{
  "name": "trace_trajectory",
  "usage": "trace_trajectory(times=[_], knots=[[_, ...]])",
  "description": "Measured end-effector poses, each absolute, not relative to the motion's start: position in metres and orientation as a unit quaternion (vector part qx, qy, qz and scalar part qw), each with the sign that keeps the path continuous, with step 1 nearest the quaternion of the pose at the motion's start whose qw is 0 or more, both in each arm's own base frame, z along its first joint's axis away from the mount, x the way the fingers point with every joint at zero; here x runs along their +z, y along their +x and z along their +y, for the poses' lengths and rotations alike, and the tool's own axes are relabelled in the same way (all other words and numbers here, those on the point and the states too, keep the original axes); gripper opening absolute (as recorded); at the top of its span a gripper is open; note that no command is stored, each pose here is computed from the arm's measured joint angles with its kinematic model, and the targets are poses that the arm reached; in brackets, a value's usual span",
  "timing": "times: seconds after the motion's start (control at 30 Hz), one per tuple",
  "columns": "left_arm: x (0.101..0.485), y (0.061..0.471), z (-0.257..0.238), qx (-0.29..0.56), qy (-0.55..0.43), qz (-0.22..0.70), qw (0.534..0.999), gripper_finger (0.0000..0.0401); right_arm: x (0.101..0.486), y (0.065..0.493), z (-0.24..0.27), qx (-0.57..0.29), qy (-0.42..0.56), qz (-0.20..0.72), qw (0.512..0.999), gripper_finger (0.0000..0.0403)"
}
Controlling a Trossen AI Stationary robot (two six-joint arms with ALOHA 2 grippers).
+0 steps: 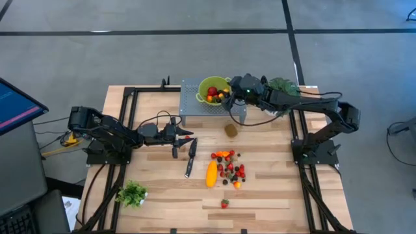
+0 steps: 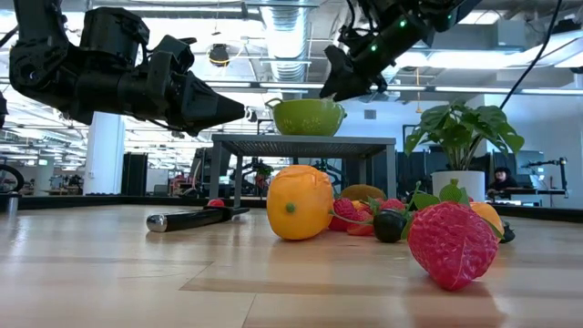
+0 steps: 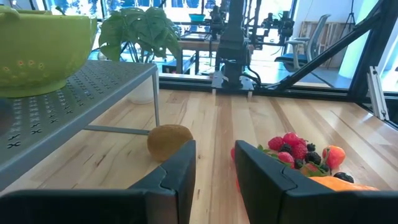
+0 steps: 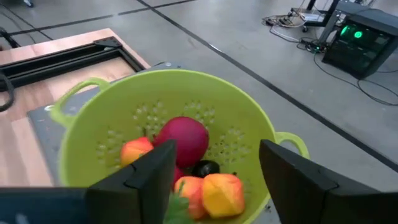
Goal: Pick & Place Fruit
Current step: Put the blueberry into the green strainer bowl on the shelf
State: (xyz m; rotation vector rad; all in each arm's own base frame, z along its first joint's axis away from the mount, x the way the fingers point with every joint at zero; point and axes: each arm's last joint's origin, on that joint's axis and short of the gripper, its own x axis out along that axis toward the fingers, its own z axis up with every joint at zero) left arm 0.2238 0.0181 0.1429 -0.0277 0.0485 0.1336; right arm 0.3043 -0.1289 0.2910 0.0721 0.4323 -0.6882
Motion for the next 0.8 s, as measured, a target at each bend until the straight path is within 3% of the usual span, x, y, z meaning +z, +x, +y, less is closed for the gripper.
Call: trace_trajectory(times=[0.33,0.57,0.8], knots=[[0.143,0.224,0.018,0.066,-0.014,0.024,0.997,0.0106,0.307,0.287,-0.070,-0.261,0.034,0.264,0.928,0.0235],[0.143,0.224,0.018,0.065,-0.014,0.024,0.998,0.0106,0.268,0.270,-0.036,-0.232,0.059,0.393,0.888,0.0219],[0.143,0.224,0.018,0.065,-0.014,0.024,0.997,0.0106,0.223,0.256,0.002,-0.216,0.102,0.439,0.866,0.0208]])
